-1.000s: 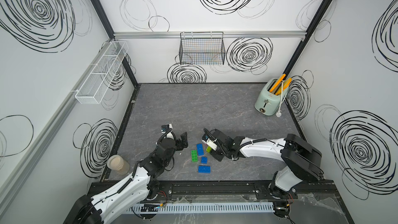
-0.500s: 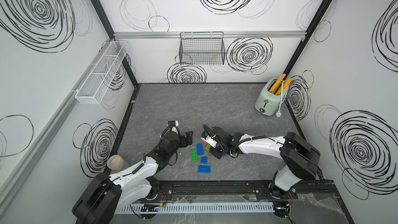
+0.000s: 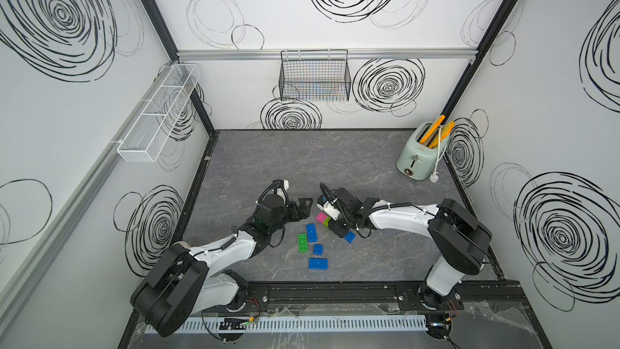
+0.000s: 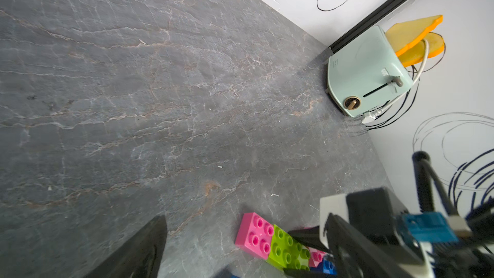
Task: Assemble a heart with lego
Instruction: Pick up the lego brick from the center of the board.
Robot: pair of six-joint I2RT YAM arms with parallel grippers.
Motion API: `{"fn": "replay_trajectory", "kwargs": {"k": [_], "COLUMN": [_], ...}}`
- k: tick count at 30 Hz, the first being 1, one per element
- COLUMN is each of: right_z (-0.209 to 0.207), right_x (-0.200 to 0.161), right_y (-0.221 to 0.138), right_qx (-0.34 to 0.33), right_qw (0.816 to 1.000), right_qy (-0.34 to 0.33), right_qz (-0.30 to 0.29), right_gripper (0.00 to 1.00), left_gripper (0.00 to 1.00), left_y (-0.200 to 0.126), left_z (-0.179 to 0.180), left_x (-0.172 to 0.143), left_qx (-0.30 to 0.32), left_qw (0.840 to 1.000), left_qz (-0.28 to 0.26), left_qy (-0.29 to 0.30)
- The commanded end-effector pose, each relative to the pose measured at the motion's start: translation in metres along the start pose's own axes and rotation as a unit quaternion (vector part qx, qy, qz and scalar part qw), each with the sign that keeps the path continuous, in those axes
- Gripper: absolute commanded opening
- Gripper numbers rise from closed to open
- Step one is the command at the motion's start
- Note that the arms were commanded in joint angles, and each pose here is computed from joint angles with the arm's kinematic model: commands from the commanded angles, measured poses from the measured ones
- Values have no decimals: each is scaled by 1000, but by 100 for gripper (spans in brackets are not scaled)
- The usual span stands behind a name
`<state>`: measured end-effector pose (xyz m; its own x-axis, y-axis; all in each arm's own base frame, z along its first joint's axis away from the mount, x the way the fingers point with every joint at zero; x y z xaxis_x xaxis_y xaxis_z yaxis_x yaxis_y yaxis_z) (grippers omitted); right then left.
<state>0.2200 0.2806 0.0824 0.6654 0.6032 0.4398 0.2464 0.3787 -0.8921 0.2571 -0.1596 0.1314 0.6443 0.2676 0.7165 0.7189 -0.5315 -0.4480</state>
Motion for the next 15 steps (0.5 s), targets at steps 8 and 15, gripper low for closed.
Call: {"fn": "replay_trajectory", "kwargs": {"k": [8, 15], "right_z": [-8, -6], "right_x": [13, 34], "right_y": [-9, -18], "right_qx": [-9, -4], "right_qw": [1000, 999], "right_qy": [-17, -41], "right_qz": [3, -26], "right_gripper": [22, 22], "left_gripper": [97, 97], "left_y": [-4, -8], "left_z": [6, 21], "left_x": [9, 10], "left_qx": [-9, -31], "left_qw": [999, 996], "left_qz": [-4, 3], "left_qy": [-40, -86]}}
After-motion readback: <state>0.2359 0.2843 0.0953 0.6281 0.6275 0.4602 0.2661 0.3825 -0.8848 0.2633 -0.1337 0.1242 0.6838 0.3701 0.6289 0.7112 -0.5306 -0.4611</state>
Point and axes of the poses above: each gripper's point midway between its finger pads, its own y axis out along the fingers, its own z axis along the line the jaws close on, x = y × z, the point moved 6 cm from there along -y, back along the fingers, and after that the axes turned 7 degrees about y, right-handed, at the moved point
